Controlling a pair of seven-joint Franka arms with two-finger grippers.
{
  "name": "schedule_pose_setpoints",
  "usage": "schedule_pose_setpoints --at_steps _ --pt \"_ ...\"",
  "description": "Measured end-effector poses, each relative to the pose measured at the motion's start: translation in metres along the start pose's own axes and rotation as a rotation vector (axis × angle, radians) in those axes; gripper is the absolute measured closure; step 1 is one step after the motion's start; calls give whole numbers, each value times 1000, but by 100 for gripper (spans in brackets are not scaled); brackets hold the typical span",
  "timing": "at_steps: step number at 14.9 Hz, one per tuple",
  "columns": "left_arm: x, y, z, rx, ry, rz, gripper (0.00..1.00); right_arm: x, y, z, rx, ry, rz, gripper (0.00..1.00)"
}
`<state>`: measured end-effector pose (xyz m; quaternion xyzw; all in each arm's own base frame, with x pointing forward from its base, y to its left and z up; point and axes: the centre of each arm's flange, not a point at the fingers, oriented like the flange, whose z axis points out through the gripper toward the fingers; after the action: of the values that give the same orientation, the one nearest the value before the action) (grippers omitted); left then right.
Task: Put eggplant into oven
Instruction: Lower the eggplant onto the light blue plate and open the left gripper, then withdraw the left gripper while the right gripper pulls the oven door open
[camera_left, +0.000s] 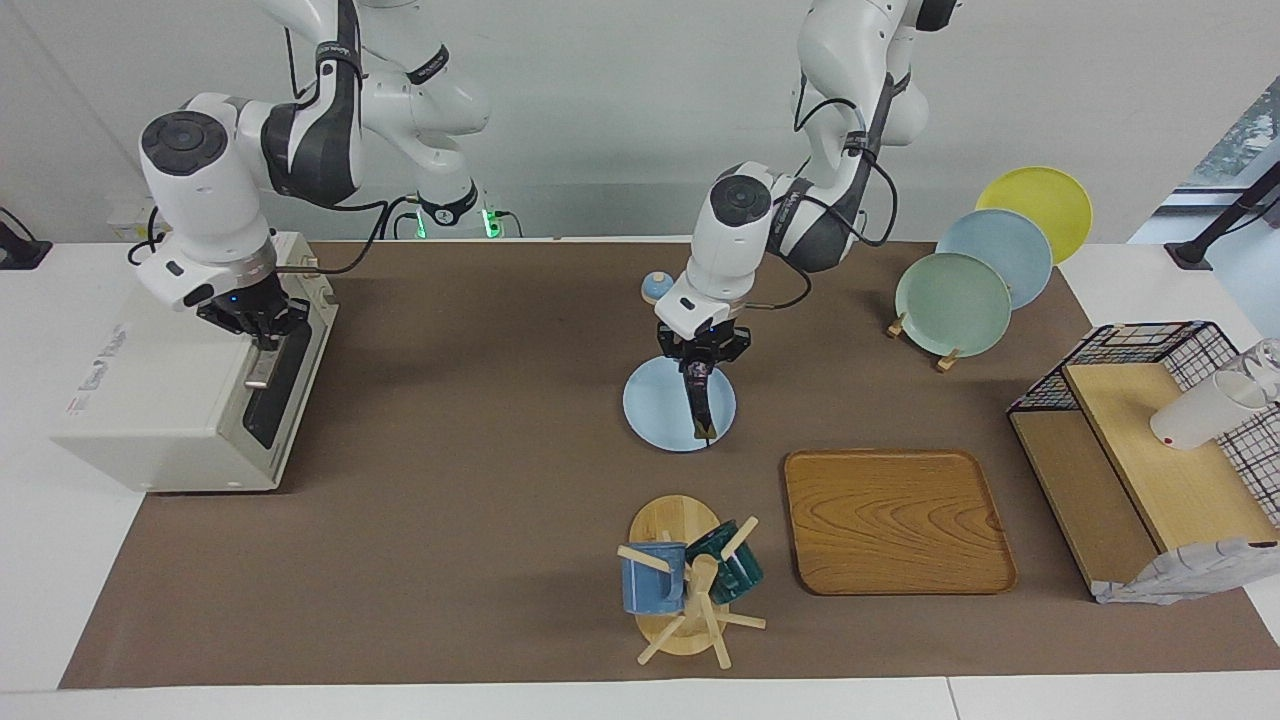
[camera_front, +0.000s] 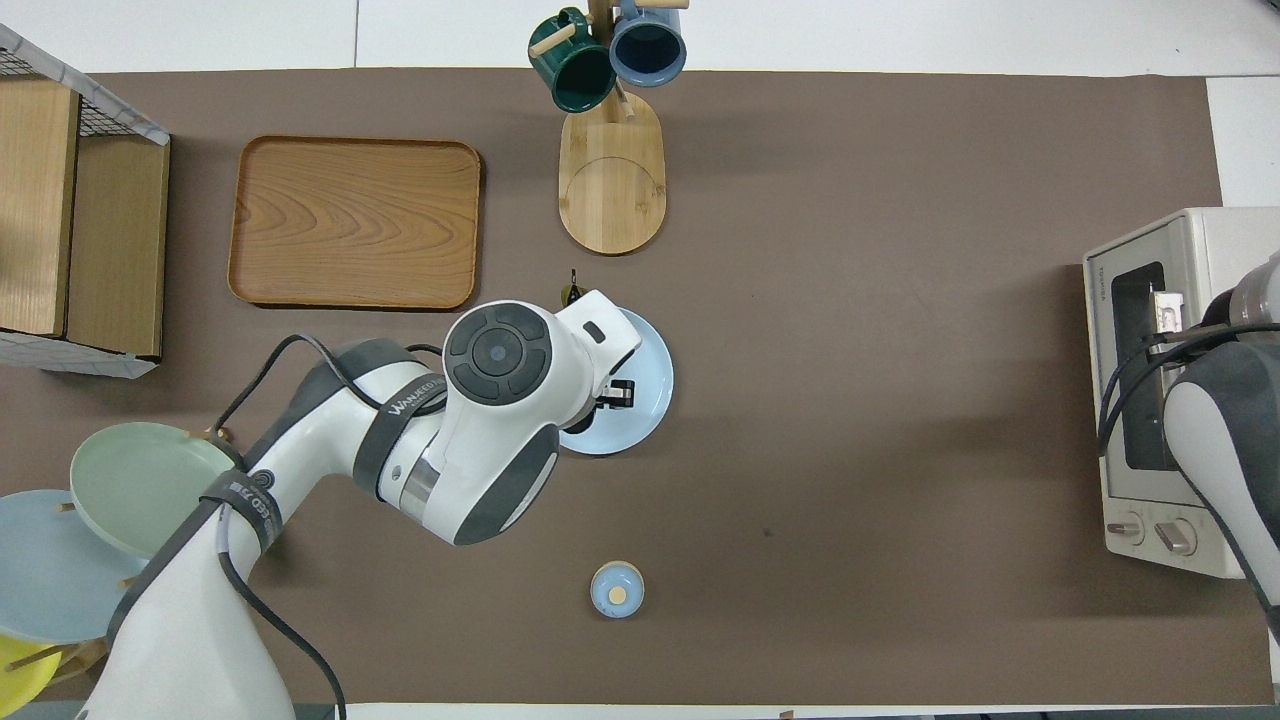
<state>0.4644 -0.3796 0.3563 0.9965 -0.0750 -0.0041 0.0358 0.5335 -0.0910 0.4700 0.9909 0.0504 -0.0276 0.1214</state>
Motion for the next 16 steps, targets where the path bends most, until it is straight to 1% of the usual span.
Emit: schedule_pose_setpoints --at_steps 3,6,7,8,9,11,13,14,16 --pt "-3 3 24 0 -8 6 56 0 0 0 0 4 -1 99" --pt "-2 1 30 2 -13 2 56 0 -5 1 -1 9 -8 99" --pt "-1 0 30 2 -12 0 51 1 -8 1 -1 12 -14 99" --pt "0 -1 29 2 -11 -2 51 1 -13 0 -1 17 -23 99" --pt "2 -2 27 1 -7 -5 45 2 -18 1 -1 19 -31 99" --pt "9 -12 18 1 -1 -24 26 4 -27 1 11 25 -32 99" --pt "18 -28 -2 8 -4 -47 6 5 -37 3 32 34 -30 99" --pt "22 -36 -15 11 -5 -61 0 6 -44 4 42 40 -33 99" --pt "32 -56 -44 10 8 -97 0 12 -63 11 56 75 -45 99"
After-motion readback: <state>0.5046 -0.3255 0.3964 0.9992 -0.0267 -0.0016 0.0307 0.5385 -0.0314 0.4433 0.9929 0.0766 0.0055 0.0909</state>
